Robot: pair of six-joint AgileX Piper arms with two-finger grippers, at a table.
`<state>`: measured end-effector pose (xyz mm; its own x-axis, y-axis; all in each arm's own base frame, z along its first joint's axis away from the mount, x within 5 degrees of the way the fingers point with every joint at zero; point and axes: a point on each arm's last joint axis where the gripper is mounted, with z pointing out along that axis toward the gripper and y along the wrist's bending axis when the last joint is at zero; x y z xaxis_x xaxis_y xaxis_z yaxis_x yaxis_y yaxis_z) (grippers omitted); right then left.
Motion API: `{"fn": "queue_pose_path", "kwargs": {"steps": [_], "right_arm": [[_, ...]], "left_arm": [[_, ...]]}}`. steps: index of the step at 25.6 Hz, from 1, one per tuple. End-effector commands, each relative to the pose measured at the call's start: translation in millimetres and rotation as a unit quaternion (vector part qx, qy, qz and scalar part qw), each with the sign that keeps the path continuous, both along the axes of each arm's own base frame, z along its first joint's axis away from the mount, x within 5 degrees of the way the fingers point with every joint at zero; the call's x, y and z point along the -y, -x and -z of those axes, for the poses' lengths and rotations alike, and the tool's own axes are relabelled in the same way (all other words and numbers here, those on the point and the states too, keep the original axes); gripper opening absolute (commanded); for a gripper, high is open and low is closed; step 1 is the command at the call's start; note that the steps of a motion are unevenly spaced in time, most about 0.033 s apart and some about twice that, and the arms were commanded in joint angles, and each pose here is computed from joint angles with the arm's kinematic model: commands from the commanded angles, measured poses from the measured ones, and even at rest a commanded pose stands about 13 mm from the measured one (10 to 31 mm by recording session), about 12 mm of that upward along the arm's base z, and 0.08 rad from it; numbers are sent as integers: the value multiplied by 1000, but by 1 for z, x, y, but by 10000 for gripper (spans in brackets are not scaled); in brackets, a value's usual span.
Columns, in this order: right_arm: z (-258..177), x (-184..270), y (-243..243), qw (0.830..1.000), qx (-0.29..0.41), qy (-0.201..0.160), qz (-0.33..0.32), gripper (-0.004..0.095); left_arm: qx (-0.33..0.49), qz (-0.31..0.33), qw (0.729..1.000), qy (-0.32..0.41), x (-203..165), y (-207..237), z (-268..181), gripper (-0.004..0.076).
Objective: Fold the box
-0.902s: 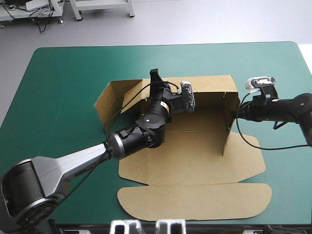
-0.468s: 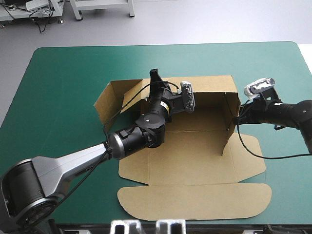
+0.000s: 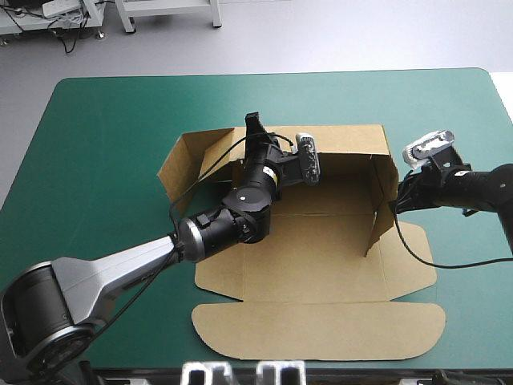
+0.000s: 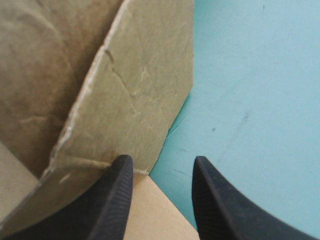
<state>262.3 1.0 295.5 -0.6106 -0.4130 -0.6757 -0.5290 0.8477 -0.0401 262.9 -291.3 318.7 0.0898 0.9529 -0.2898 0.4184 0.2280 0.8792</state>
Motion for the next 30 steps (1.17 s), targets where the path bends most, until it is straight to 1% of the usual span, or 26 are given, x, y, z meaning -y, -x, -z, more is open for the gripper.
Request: {"fn": "queue_pose_path", "kwargs": {"steps": [1,3,6,8,10,12,14,20,22,23,25,28,29,30], "right_arm": [[-10,0,16,997,0,50,-56,376],[-14,-1,21,997,1,50,-63,376],[-14,-4,27,996,-16,43,-78,376],[-15,-6,28,996,-21,29,-82,376],[-17,-8,26,997,-7,10,-77,376],[-20,-10,23,997,15,-1,-76,376],[-22,-9,20,997,33,0,-67,376],[-22,-4,16,997,51,26,-53,376],[-22,-3,16,996,52,39,-53,376],[-21,0,15,995,55,57,-52,376],[-21,4,13,994,61,77,-38,376],[-22,7,11,993,75,89,-25,376],[-23,6,10,992,82,93,-33,369],[-21,5,9,990,83,102,-58,345]], "left_arm": [[24,5,999,31,-4,4,-24,-10],[25,13,999,34,-2,5,-24,-10],[26,20,998,48,0,5,-25,-10],[27,19,998,53,0,5,-26,-10],[27,19,998,53,0,5,-26,-10],[28,19,998,50,0,5,-26,-10],[29,20,998,49,0,5,-26,-10],[29,18,998,49,-1,5,-26,-10],[29,16,998,48,-1,4,-26,-10],[29,16,998,48,-1,4,-26,-10],[29,15,998,48,-1,4,-26,-10],[29,15,998,48,-1,4,-26,-10],[29,15,998,48,-1,4,-26,-10],[29,15,998,48,-1,4,-26,-10]]}}
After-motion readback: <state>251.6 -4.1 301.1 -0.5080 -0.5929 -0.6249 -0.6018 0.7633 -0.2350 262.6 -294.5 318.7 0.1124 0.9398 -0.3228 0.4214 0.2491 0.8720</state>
